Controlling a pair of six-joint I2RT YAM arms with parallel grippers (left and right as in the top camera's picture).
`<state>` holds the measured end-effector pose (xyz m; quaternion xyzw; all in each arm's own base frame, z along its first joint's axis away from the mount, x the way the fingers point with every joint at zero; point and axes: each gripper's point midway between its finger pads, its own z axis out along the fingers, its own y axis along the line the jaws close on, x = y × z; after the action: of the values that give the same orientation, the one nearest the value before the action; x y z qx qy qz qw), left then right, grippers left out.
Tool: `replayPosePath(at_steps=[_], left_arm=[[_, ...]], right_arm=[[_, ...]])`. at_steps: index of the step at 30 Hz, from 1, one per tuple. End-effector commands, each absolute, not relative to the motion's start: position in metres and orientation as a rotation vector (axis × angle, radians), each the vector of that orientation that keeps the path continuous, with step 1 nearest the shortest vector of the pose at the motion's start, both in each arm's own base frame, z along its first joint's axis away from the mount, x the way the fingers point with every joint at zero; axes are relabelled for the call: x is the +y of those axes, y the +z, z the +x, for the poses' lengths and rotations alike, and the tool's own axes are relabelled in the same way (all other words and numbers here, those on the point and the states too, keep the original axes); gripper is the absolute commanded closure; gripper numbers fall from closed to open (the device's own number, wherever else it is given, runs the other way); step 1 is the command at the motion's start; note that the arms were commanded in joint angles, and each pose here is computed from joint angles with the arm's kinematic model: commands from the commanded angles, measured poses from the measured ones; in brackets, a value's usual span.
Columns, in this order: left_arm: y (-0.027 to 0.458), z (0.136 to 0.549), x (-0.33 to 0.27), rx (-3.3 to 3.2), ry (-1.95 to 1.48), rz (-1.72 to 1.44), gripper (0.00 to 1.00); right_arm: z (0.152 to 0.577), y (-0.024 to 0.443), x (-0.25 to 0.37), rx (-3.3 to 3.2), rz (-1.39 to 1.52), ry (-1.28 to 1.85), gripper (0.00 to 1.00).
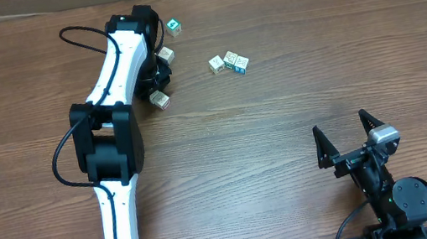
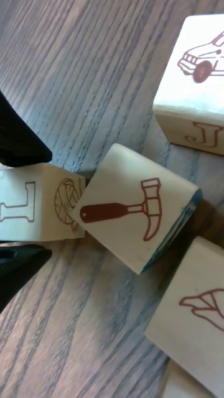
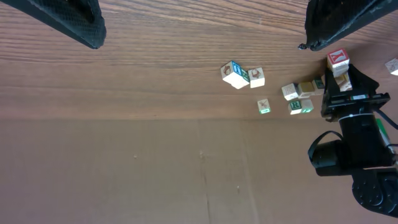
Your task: Form a tower
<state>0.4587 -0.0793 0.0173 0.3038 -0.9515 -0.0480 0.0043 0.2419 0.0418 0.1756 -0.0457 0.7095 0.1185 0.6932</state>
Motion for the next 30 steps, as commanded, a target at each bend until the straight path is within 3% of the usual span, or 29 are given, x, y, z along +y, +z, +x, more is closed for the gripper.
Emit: replayPosePath(at_steps=[1, 9, 15, 19, 30], left_arm=[[0.009, 0.457, -0.074, -2.951, -0.162, 0.988, 0.60], [0.009, 0.463, -0.075, -2.984, -0.144, 0.950, 0.64], [0.020, 0.475, -0.078, -3.052, -0.110, 0.869, 0.73], [0.041, 0.486, -0.080, -3.115, -0.080, 0.804, 0.77], [0.130, 0.490, -0.096, -3.257, 0.109, 0.573, 0.74]], right_arm=[[0.242, 0.173, 0.041, 1.582, -0.104, 0.260, 0.00], [0.242, 0.173, 0.041, 1.582, -0.104, 0.260, 0.00], [0.242, 0.173, 0.041, 1.582, -0.104, 0.260, 0.00], [0.242, 0.173, 0.041, 1.582, -0.104, 0.260, 0.00], [0.242, 0.173, 0.041, 1.582, -0.104, 0.260, 0.00]])
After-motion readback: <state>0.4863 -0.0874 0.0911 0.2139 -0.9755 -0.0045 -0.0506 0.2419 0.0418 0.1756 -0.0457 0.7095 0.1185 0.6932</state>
